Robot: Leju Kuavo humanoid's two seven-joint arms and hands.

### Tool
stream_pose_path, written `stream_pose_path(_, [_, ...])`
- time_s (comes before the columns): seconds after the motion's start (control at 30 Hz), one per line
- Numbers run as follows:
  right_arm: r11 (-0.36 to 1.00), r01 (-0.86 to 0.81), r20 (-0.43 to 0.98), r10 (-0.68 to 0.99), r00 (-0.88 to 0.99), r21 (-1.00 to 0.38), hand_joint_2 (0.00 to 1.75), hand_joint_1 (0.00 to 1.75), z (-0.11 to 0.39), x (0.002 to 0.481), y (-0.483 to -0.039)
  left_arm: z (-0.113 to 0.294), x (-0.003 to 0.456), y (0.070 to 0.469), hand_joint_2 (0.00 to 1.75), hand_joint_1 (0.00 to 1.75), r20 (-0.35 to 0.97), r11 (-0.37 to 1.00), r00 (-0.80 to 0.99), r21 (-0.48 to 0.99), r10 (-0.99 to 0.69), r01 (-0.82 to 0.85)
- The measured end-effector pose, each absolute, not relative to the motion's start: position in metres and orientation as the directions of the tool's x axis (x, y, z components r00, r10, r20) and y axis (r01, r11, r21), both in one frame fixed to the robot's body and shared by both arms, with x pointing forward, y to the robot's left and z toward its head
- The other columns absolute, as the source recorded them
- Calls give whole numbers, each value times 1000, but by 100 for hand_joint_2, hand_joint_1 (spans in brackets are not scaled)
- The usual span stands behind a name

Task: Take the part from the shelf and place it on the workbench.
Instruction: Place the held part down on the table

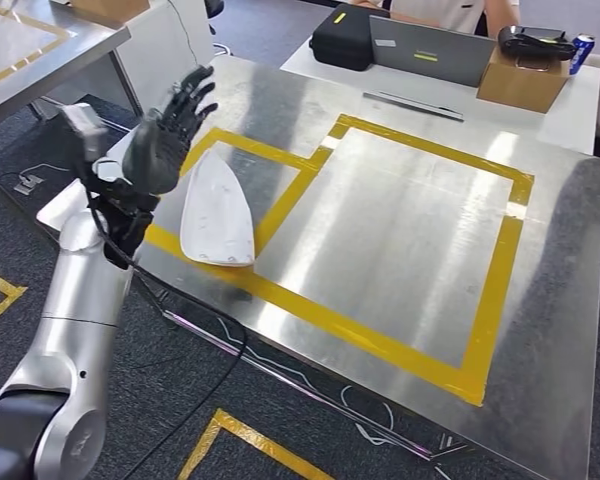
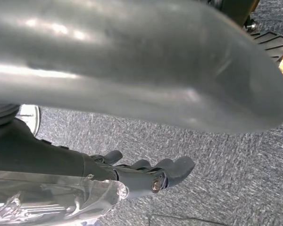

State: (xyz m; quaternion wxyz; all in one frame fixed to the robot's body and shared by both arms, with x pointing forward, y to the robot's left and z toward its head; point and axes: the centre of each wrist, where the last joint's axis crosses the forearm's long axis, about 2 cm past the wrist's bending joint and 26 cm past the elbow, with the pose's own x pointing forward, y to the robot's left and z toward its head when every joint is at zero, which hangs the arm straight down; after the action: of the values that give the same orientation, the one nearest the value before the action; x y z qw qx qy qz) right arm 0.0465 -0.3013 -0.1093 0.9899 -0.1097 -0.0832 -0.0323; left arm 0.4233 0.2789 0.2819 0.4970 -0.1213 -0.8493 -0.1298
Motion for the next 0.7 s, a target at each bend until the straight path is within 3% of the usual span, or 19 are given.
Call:
stream_pose_path(0.1, [974, 83, 171, -47, 984, -211, 0, 0, -109, 46, -301, 302, 416, 293, 0, 0, 805, 930, -528, -77, 271, 361])
stream_pose_path(0.3, [974, 79, 163, -44, 986, -212, 0, 0, -109, 47, -299, 318, 405, 317, 0, 0, 713, 948, -630, -179, 308, 261])
stream_pose_path(0.53, [975, 71, 130, -44, 990, -210, 0, 0, -109, 47, -291, 350, 370, 378, 0, 0, 641, 944, -766, -230, -37, -238])
stream_pose_path(0.7, [976, 73, 126, -48, 991, -205, 0, 0, -109, 48, -285, 360, 350, 406, 0, 0, 611, 892, -771, -230, -178, -389])
